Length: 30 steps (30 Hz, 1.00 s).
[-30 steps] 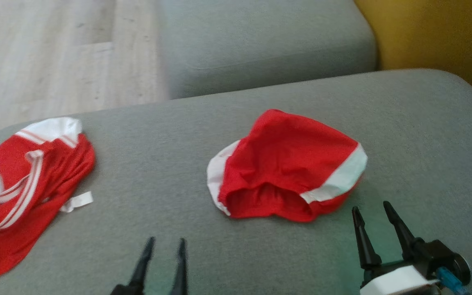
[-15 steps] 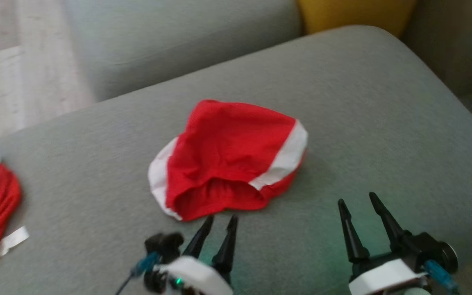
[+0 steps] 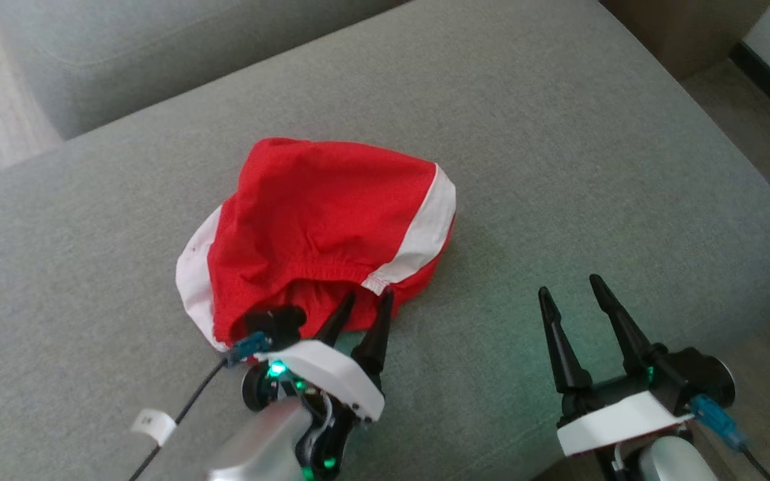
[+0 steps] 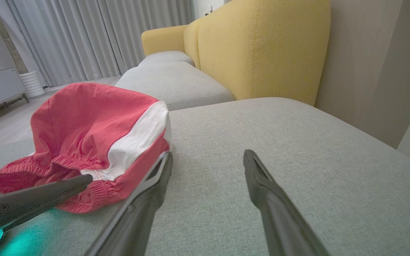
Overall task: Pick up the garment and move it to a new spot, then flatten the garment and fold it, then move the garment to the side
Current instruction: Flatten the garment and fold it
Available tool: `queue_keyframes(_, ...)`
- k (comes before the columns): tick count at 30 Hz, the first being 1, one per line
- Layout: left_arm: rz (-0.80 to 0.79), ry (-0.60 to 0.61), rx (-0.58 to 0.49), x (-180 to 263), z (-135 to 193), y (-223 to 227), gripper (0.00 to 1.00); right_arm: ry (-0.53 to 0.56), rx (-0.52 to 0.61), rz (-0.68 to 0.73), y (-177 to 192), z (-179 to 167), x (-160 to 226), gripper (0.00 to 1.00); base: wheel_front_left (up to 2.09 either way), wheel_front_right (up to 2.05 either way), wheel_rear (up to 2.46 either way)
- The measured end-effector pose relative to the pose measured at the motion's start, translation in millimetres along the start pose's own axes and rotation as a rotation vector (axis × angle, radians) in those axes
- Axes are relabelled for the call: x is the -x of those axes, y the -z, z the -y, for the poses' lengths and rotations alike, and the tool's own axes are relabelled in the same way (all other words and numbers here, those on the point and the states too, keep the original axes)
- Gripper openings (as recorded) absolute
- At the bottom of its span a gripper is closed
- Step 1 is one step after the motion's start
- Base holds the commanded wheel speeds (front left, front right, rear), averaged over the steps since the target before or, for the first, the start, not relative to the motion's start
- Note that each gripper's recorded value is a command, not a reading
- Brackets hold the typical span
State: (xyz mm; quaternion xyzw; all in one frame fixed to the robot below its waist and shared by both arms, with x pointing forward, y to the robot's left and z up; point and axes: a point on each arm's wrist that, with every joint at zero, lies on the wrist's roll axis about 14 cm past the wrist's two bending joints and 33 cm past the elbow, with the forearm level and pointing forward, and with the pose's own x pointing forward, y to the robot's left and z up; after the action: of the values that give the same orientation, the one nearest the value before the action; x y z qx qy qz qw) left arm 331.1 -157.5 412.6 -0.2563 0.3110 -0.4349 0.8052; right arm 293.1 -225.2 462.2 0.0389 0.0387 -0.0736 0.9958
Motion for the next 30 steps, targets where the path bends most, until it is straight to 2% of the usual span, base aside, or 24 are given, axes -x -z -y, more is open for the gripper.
queue_keyframes(4,0.002,0.013,0.006,-8.1,0.8,-3.4,1.00,0.011,0.001,-0.011,2.4,2.9,-0.8,1.00,0.00,0.00,0.00)
queue_keyframes(6,-0.002,0.018,0.000,-10.0,1.0,-2.7,0.85,0.012,0.002,-0.018,4.1,3.0,-1.0,1.00,0.00,0.00,0.00)
queue_keyframes(8,-0.005,0.018,0.001,-11.1,0.6,-1.3,0.46,0.009,0.002,-0.021,5.0,2.0,-1.5,1.00,0.00,0.00,0.00)
queue_keyframes(9,-0.012,0.021,-0.005,-11.6,1.0,0.3,0.33,0.007,0.001,-0.021,4.9,1.4,-2.1,1.00,0.00,0.00,0.00)
queue_keyframes(11,-0.007,0.028,-0.010,-13.5,2.1,-1.3,0.00,0.002,0.004,-0.018,3.6,0.2,-4.3,1.00,0.00,0.00,0.00)
queue_keyframes(16,0.019,0.081,-0.059,-17.4,14.2,-14.1,0.00,-0.003,0.000,0.000,-1.8,-0.5,-7.7,1.00,0.00,0.00,0.00)
queue_keyframes(19,0.049,0.148,-0.168,-23.1,35.7,-34.8,0.00,-0.009,-0.003,0.015,-5.5,-2.2,-6.1,1.00,0.00,0.00,0.00)
queue_keyframes(22,0.148,0.243,-0.316,-32.6,74.9,-87.7,0.00,-0.009,-0.007,0.040,-11.8,-1.8,-3.1,1.00,0.00,0.00,0.00)
queue_keyframes(26,0.311,0.377,-0.514,-31.1,148.8,-167.0,0.00,-0.006,-0.016,0.065,-17.1,-1.2,4.3,1.00,0.00,0.00,0.00)
queue_keyframes(29,0.405,0.455,-0.618,-18.0,196.6,-205.1,0.00,-0.004,-0.022,0.081,-20.3,-0.4,8.3,1.00,0.00,0.00,0.00)
queue_keyframes(30,0.405,0.455,-0.618,-18.0,196.6,-205.1,0.00,-0.004,-0.022,0.081,-20.3,-0.4,8.3,1.00,0.00,0.00,0.00)
